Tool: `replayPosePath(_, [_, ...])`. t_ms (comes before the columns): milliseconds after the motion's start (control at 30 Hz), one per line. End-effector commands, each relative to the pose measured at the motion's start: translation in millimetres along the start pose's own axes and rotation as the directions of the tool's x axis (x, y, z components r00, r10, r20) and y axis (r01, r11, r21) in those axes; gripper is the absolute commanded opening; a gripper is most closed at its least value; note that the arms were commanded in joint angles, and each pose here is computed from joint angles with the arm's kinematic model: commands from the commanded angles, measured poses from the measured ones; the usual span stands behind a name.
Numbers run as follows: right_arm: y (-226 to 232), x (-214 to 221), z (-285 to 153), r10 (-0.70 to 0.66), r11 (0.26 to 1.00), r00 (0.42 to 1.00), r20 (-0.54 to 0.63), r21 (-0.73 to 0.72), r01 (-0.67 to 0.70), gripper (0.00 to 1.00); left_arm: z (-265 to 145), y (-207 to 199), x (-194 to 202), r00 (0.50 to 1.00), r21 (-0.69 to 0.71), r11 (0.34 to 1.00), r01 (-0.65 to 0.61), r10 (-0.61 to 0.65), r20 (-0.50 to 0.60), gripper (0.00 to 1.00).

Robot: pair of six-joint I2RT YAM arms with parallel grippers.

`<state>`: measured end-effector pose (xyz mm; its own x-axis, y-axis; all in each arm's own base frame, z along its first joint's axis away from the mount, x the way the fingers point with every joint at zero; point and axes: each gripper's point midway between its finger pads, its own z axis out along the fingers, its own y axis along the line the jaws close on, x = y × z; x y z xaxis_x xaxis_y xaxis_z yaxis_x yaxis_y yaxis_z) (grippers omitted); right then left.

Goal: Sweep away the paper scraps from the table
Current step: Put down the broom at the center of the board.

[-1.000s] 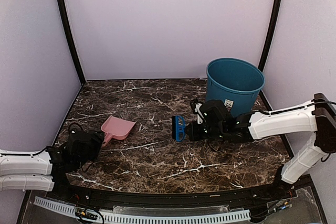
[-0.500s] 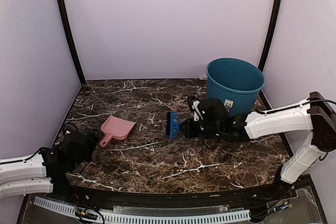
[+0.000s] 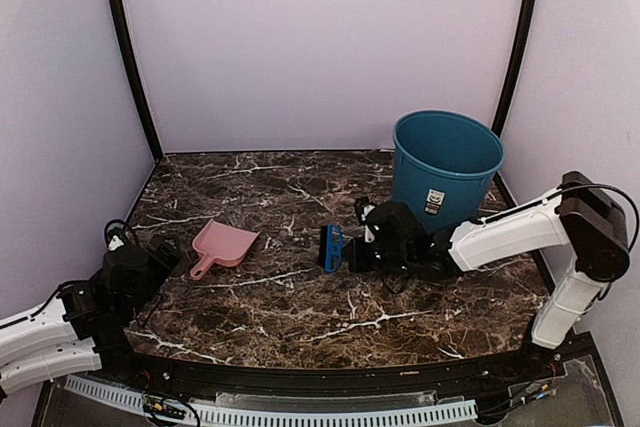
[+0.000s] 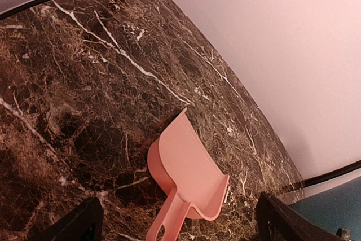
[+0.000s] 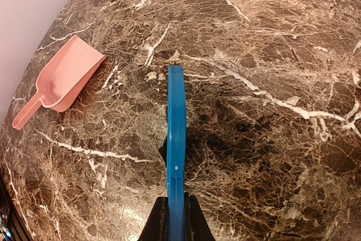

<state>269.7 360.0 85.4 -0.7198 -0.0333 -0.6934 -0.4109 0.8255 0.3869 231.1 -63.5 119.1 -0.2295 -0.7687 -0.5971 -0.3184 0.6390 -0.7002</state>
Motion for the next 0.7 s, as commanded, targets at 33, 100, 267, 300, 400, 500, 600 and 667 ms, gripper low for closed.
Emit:
replayPosePath(33, [-14, 13, -8, 0.005, 0.999, 1.0, -0.016, 0.041, -0.005, 0.07, -5, -3, -11, 0.991, 0.008, 0.991, -0.132, 0.132, 0.034, 0.97])
replayPosePath(100, [-19, 17, -12, 0.003, 0.999, 1.0, -0.022, 0.051, -0.002, 0.13, -7, -3, -12, 0.988, 0.013, 0.989, -0.149, 0.149, 0.035, 0.97])
replayPosePath(267, [-26, 11, -23, -0.001, 0.997, 1.0, 0.006, 0.081, 0.0, 0.2, -11, -9, -18, 0.983, 0.04, 0.983, -0.18, 0.178, 0.053, 0.96])
replayPosePath(300, [-27, 8, -25, -0.003, 0.996, 1.0, 0.013, 0.089, 0.002, 0.2, -12, -10, -20, 0.982, 0.042, 0.982, -0.184, 0.181, 0.058, 0.96])
replayPosePath(400, [-27, -1, -33, -0.016, 0.995, 0.999, 0.035, 0.101, 0.012, 0.28, -18, -16, -31, 0.974, 0.048, 0.976, -0.213, 0.208, 0.094, 0.96])
replayPosePath(500, [-22, -13, -43, -0.037, 0.995, 0.997, 0.065, 0.095, 0.031, 0.4, -25, -21, -46, 0.964, 0.042, 0.971, -0.235, 0.228, 0.137, 0.96])
replayPosePath(600, [-18, -27, -56, -0.057, 0.995, 0.993, 0.103, 0.093, 0.048, 0.47, -32, -28, -59, 0.951, 0.038, 0.964, -0.263, 0.253, 0.178, 0.96])
replayPosePath(667, [-17, -38, -65, -0.069, 0.994, 0.989, 0.13, 0.097, 0.057, 0.51, -37, -32, -68, 0.942, 0.037, 0.96, -0.278, 0.264, 0.205, 0.96])
